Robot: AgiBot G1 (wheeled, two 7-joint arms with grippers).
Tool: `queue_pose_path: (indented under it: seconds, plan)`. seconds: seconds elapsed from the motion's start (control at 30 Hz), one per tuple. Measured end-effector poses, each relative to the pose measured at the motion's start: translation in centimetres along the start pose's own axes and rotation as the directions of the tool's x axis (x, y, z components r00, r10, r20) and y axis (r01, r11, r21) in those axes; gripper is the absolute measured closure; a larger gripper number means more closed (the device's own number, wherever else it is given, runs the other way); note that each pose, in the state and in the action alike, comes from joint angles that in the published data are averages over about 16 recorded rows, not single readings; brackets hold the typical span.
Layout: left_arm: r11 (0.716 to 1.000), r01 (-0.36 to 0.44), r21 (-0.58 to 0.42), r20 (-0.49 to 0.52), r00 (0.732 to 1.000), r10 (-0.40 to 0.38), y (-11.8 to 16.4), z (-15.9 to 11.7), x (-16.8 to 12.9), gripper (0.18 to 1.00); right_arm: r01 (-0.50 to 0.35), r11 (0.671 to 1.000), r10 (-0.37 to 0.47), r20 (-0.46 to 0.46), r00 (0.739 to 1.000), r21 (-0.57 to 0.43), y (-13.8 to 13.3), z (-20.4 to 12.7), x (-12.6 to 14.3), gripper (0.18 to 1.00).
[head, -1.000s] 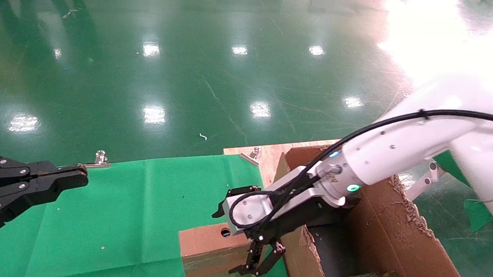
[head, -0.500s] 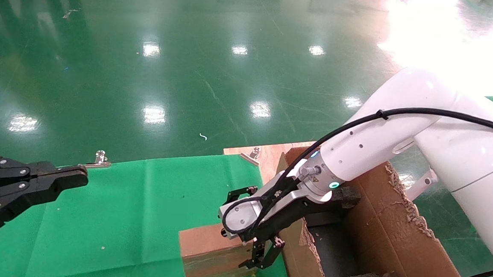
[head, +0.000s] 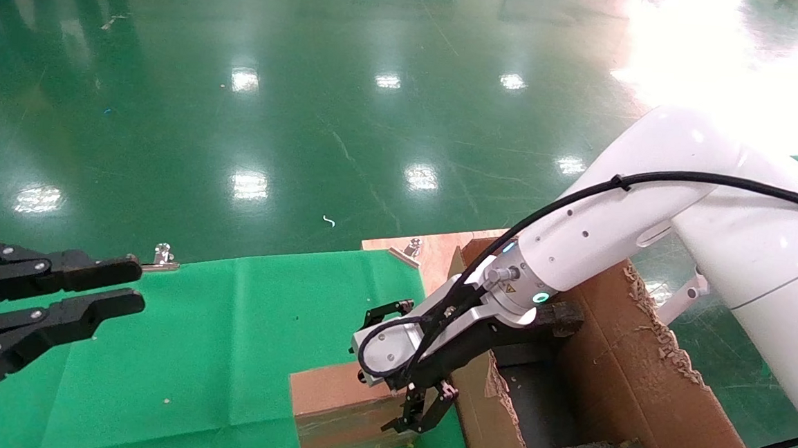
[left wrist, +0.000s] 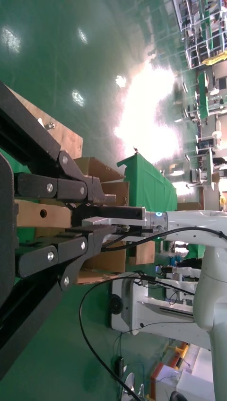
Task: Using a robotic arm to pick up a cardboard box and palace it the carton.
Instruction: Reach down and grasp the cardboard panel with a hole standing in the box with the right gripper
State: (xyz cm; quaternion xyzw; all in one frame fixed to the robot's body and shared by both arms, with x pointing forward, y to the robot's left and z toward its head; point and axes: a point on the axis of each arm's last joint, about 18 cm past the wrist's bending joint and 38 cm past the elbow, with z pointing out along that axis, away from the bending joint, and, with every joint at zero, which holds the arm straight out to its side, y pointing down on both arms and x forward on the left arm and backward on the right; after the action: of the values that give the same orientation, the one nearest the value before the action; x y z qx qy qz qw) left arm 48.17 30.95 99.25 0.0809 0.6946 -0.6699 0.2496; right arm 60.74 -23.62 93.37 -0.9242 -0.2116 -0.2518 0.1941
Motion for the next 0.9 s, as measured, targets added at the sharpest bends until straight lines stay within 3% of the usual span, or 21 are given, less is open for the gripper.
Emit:
queue_pose_path:
  seconds: [0.3, 0.43, 0.9]
  plan:
    - [1.0, 0.0, 0.0, 0.0, 1.0, 0.0, 0.0, 0.0, 0.0, 0.808, -0.004, 1.0, 0.004, -0.001, 1.0, 0.003, 0.04, -0.01, -0.06, 0.295]
    - [1.0, 0.0, 0.0, 0.0, 1.0, 0.0, 0.0, 0.0, 0.0, 0.715, -0.006, 1.0, 0.006, -0.001, 1.0, 0.003, 0.05, -0.01, -0.08, 0.359]
    - [1.0, 0.0, 0.0, 0.0, 1.0, 0.0, 0.0, 0.0, 0.0, 0.397, -0.009, 1.0, 0.009, -0.002, 1.0, 0.005, 0.05, -0.01, -0.11, 0.657]
